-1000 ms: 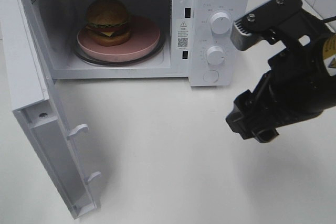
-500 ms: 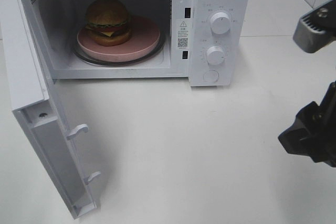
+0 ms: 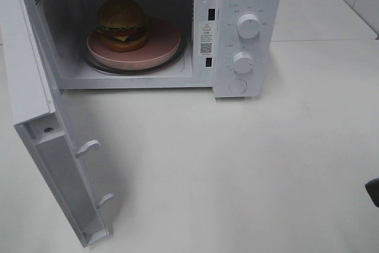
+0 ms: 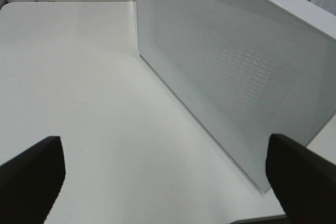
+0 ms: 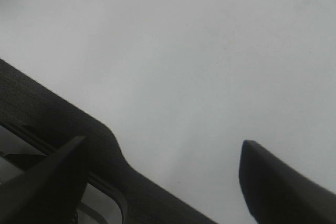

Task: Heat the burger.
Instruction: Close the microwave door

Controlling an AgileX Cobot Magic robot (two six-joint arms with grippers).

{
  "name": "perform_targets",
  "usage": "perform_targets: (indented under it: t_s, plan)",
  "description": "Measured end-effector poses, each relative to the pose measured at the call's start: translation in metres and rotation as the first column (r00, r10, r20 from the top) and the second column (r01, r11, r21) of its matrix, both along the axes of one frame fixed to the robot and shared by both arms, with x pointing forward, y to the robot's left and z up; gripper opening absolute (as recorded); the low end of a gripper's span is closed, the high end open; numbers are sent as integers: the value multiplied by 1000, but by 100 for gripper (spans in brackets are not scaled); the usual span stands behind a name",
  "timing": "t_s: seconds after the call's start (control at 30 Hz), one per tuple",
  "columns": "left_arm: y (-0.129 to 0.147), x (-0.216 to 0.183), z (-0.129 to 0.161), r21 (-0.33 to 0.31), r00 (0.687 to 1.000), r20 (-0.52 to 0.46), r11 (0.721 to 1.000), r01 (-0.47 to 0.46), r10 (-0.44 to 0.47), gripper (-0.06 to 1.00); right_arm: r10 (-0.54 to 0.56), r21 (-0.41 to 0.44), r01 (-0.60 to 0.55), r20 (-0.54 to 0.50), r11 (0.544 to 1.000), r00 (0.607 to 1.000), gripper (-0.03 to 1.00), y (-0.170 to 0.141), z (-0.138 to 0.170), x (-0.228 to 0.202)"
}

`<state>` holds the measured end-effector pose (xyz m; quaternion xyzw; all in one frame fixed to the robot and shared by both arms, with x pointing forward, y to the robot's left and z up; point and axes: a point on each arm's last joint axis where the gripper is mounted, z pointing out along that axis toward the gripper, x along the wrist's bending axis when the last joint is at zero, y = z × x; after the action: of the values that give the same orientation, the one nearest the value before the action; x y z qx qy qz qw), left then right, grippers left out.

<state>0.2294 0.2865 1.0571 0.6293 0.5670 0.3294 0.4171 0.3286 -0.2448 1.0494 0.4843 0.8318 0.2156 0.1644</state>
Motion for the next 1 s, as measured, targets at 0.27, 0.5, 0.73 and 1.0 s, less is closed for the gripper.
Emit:
perform_targets:
  t_s: [0.27, 0.5, 0.73, 1.0]
  plan:
    - [0, 0, 0, 0, 1000, 0, 1000, 0, 0, 96, -210, 31, 210, 9, 977, 978, 76, -30, -15, -15]
    - [0, 0, 0, 0, 1000, 0, 1000, 0, 0, 96, -309, 93, 302, 85, 949, 947, 76, -43, -10, -28]
    - [0, 0, 0, 0, 1000, 0, 1000, 0, 0, 96, -425, 179, 394, 193, 901, 884, 76, -55, -3, -48]
    - [0, 0, 0, 0, 1000, 0, 1000, 0, 0, 96, -519, 262, 454, 301, 851, 800, 76, -62, 2, -71]
